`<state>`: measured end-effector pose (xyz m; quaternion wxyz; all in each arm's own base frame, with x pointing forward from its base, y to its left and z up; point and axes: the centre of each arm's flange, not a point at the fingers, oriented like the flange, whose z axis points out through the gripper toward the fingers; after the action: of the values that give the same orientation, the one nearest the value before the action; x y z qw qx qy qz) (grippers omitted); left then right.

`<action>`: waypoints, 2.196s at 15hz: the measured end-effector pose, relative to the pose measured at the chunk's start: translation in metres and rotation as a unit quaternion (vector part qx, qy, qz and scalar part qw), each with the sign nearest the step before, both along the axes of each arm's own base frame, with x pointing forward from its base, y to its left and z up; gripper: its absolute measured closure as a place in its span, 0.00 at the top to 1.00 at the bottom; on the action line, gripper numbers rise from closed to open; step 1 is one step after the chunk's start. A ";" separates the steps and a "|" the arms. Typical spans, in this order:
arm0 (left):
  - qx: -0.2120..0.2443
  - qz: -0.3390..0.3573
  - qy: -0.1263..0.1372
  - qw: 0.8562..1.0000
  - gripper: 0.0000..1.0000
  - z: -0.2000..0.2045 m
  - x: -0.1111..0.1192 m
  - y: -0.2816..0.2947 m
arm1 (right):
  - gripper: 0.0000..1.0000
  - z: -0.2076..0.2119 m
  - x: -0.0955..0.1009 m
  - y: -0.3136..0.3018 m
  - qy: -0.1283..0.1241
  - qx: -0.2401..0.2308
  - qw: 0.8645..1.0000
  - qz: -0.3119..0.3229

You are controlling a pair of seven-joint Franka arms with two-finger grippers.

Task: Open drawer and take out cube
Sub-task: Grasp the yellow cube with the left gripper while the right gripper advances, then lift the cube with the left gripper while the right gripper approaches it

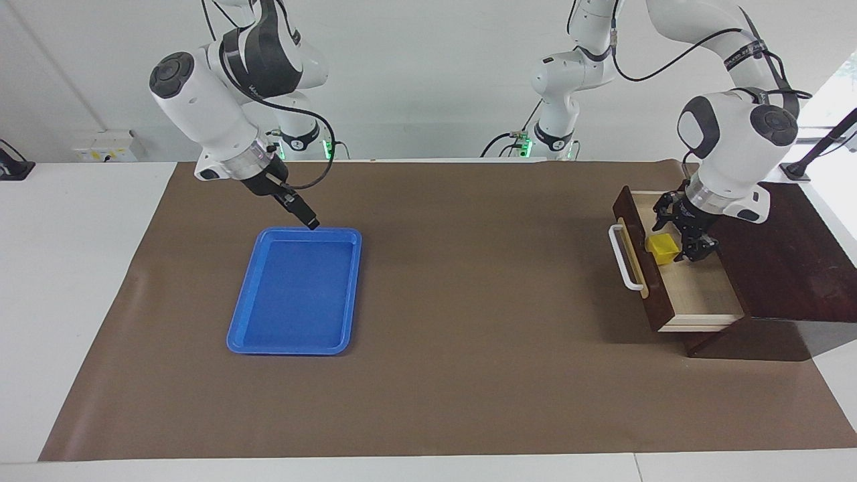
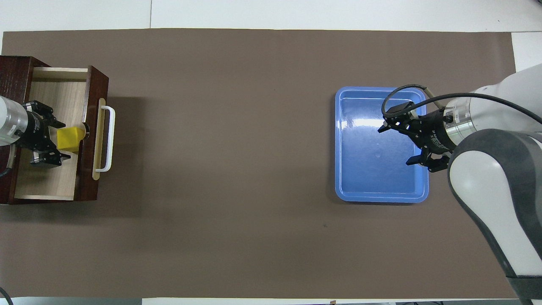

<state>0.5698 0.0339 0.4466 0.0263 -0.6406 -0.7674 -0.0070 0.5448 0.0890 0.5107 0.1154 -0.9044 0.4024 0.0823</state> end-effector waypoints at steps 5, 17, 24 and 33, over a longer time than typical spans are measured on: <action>0.000 -0.001 -0.002 1.000 0.55 0.001 -0.001 0.000 | 1.00 0.000 0.000 0.000 0.000 0.001 1.000 -0.001; -0.016 -0.009 0.000 1.000 0.55 0.094 0.018 -0.020 | 1.00 0.003 0.000 0.015 0.005 0.025 0.999 -0.035; -0.042 -0.099 0.007 0.994 0.55 0.150 0.040 -0.130 | 1.00 0.007 -0.001 0.053 0.002 0.039 0.996 -0.076; -0.035 -0.198 0.032 0.979 0.55 0.122 -0.009 -0.331 | 1.00 -0.006 -0.004 0.148 0.018 0.096 0.978 -0.182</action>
<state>0.5607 -0.2968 0.5683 0.0265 -0.7802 -0.6240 0.0353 0.5410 0.2373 0.5049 0.2076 -0.7989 0.5527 0.1148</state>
